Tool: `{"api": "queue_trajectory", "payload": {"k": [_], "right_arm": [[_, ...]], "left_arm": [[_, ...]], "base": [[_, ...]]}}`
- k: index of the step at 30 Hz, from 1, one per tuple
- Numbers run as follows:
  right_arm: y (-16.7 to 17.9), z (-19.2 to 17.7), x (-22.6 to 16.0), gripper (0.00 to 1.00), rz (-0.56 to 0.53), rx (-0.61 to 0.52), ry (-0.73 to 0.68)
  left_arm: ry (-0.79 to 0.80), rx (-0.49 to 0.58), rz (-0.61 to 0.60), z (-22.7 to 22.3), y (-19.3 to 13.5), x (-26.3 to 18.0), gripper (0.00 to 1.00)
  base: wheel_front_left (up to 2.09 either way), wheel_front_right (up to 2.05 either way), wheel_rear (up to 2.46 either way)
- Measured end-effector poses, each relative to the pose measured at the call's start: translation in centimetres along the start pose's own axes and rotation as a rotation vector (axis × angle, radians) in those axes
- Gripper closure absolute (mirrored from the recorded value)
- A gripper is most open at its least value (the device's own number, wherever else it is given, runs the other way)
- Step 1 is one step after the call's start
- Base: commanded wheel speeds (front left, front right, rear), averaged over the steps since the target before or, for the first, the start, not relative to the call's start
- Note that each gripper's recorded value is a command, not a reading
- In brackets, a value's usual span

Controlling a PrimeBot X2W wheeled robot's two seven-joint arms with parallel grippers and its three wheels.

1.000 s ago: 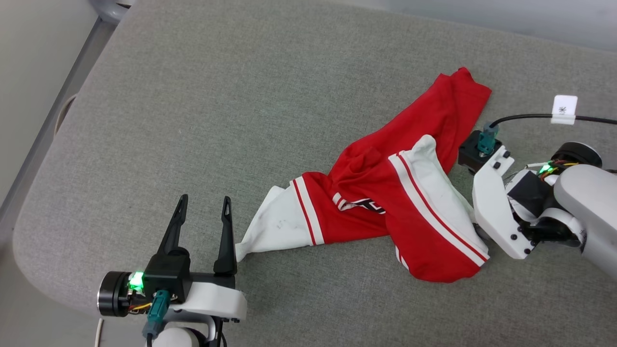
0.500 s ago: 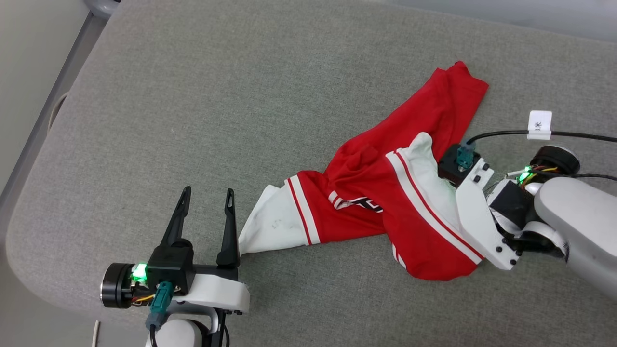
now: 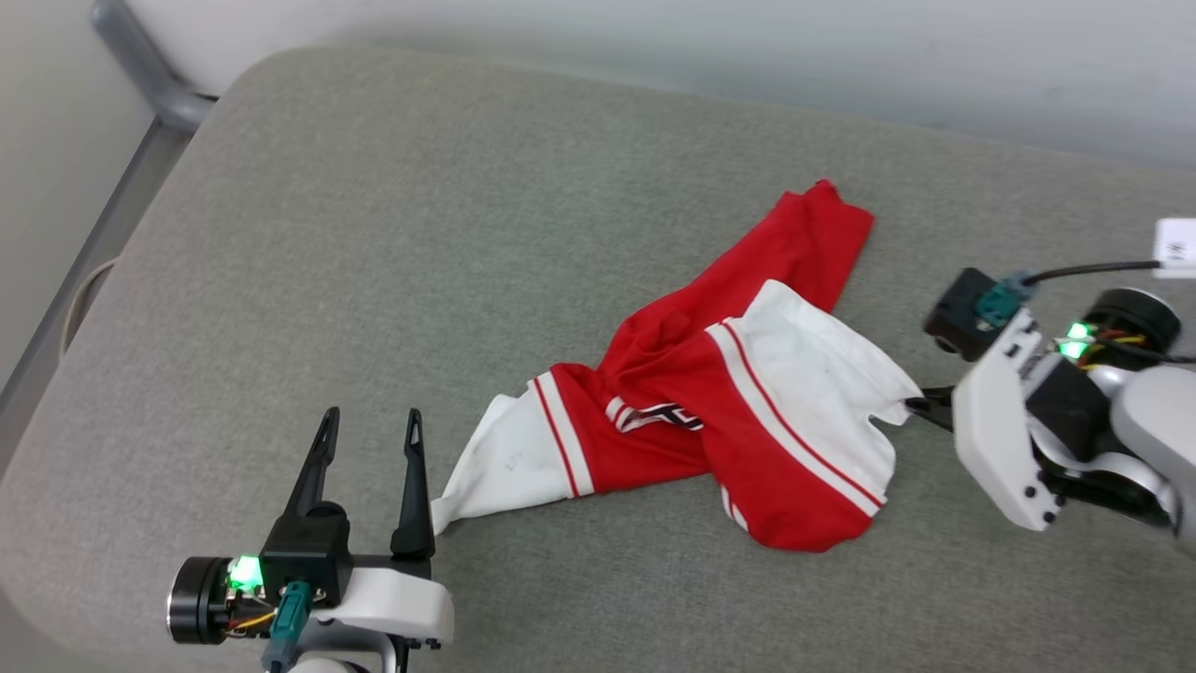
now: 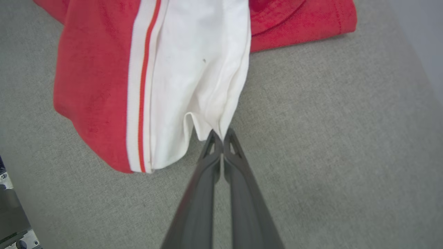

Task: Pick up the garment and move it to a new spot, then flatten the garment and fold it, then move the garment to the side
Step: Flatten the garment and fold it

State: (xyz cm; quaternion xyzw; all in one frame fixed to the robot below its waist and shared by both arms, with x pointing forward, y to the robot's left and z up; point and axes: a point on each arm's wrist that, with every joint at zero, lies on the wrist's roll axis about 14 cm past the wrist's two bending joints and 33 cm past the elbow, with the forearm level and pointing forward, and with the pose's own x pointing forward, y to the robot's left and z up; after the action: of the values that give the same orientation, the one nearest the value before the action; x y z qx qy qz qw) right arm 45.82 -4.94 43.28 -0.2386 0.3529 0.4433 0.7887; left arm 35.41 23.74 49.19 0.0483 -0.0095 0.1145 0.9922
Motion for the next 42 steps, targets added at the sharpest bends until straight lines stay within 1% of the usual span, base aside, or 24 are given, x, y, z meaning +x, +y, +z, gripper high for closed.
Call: {"api": "queue_trajectory", "payload": {"k": [5,9,13,17,23,27,31,34,36,37,38,40,42], "right_arm": [[-1.5,-1.7,-3.2,1.00,-0.066,0.081,-0.054],[-3.0,-2.9,-5.4,1.00,-0.130,0.171,-0.104],[-4.6,-5.6,-7.3,1.00,-0.201,0.276,-0.116],[-5.4,-9.7,-9.2,1.00,-0.266,0.405,-0.104],[-5.2,-17.7,-12.2,1.00,-0.373,0.612,-0.035],[-4.0,-23.5,-14.1,1.00,-0.435,0.754,0.048],[-2.2,-28.4,-15.7,1.00,-0.481,0.853,0.148],[-0.6,-30.9,-16.1,1.00,-0.492,0.926,0.199],[-0.3,-31.3,-16.0,1.00,-0.500,0.936,0.197],[-0.4,-31.2,-15.8,0.68,-0.509,0.942,0.179],[-0.4,-30.9,-15.6,0.00,-0.517,0.951,0.149],[-0.9,-29.9,-15.4,0.00,-0.538,0.937,0.082],[-2.0,-28.3,-15.5,0.00,-0.569,0.889,-0.006]], "left_arm": [[-0.014,-0.002,-0.027,0.4,-0.7,-0.3,0.00],[-0.029,-0.001,-0.047,0.8,-1.1,-0.4,0.00],[-0.038,-0.004,-0.069,1.0,-1.6,-0.4,0.00],[-0.045,-0.003,-0.085,1.2,-2.1,-0.5,0.00],[-0.047,-0.007,-0.104,1.3,-2.6,-0.9,0.00],[-0.047,-0.005,-0.110,1.3,-2.7,-1.1,0.00],[-0.051,-0.003,-0.116,1.4,-2.7,-1.2,0.00],[-0.052,-0.003,-0.119,1.4,-2.8,-1.2,0.00],[-0.052,-0.004,-0.120,1.4,-2.9,-1.2,0.00],[-0.053,-0.004,-0.121,1.4,-2.9,-1.2,0.00],[-0.054,-0.004,-0.121,1.4,-2.9,-1.3,0.00],[-0.057,-0.006,-0.123,1.5,-3.0,-1.4,0.00],[-0.059,-0.006,-0.124,1.6,-2.9,-1.6,0.00]], "base": [[0.00,0.00,0.00],[0.00,0.00,0.00],[0.00,0.00,0.00],[0.00,0.00,0.00],[0.00,0.00,0.00],[0.00,0.00,0.00],[0.00,0.00,0.00],[0.00,0.00,0.00],[0.00,0.00,0.00],[0.00,0.00,0.00],[0.00,0.00,0.00],[0.00,0.00,0.00],[0.00,0.00,0.00]]}}
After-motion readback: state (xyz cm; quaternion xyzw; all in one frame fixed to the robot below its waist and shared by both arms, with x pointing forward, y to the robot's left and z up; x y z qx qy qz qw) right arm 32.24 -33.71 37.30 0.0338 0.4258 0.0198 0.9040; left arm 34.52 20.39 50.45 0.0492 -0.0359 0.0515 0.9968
